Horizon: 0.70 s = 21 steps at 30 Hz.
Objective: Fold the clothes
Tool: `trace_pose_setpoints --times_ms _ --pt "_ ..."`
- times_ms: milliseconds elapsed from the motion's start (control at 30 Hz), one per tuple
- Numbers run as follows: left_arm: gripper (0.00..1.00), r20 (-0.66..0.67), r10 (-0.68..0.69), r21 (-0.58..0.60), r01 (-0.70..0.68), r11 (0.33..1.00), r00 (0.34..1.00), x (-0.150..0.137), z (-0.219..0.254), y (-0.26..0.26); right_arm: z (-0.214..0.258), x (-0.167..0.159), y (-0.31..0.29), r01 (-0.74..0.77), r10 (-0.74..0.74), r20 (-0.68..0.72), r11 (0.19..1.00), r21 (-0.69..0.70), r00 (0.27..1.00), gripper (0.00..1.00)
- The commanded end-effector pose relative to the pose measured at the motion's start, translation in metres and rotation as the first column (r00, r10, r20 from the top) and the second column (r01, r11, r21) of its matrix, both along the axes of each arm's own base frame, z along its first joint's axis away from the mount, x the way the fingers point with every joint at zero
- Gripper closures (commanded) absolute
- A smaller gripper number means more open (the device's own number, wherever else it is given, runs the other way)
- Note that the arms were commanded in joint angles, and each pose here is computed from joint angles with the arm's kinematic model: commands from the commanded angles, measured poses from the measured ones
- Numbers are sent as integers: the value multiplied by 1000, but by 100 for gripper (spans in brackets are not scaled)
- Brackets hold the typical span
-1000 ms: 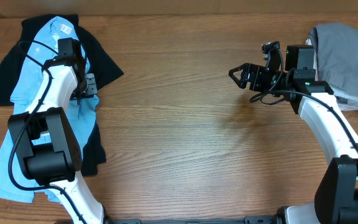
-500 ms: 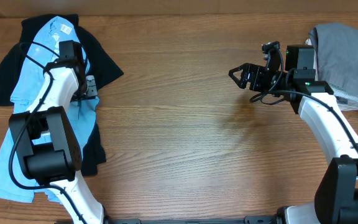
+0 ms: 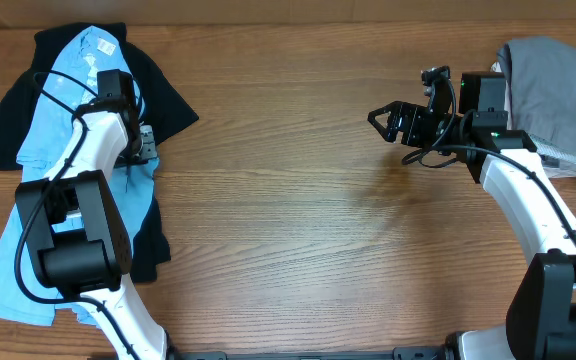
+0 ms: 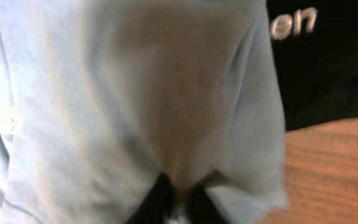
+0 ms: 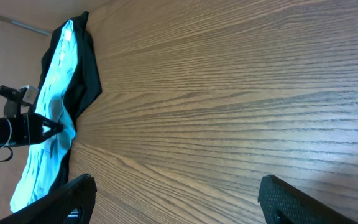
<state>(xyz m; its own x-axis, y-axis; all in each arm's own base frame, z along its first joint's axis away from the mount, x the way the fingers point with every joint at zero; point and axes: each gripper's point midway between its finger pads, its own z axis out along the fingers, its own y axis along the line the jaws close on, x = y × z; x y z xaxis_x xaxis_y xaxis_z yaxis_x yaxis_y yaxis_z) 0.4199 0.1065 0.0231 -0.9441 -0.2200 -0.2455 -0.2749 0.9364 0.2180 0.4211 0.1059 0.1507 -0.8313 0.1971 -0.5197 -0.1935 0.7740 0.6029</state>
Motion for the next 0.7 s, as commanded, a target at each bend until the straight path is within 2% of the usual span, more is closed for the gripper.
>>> trace_pose_setpoints --times_ms 0,200,400,467,567,667 --pt "96 19 14 14 -15 1000 1000 10 16 3 1 3 0 1 0 12 1000 -12 1000 12" --pt "96 38 -9 6 8 1000 999 28 75 -5 1 5 -2 11 -10 20 1000 -22 1000 13" --pt "96 188 -142 -39 151 988 972 56 186 -70 3 3 -1 3 -3 17 1000 -11 1000 21" --pt "96 270 -199 -44 219 975 942 63 223 -100 11 -2 3 -19 18 20 1000 19 1000 29" --pt "96 384 -269 -19 299 954 883 68 271 -138 31 -7 3 -34 31 60 999 42 998 29" --pt "88 482 -324 19 361 933 814 69 312 -169 52 -15 -4 -17 13 92 999 40 996 28"
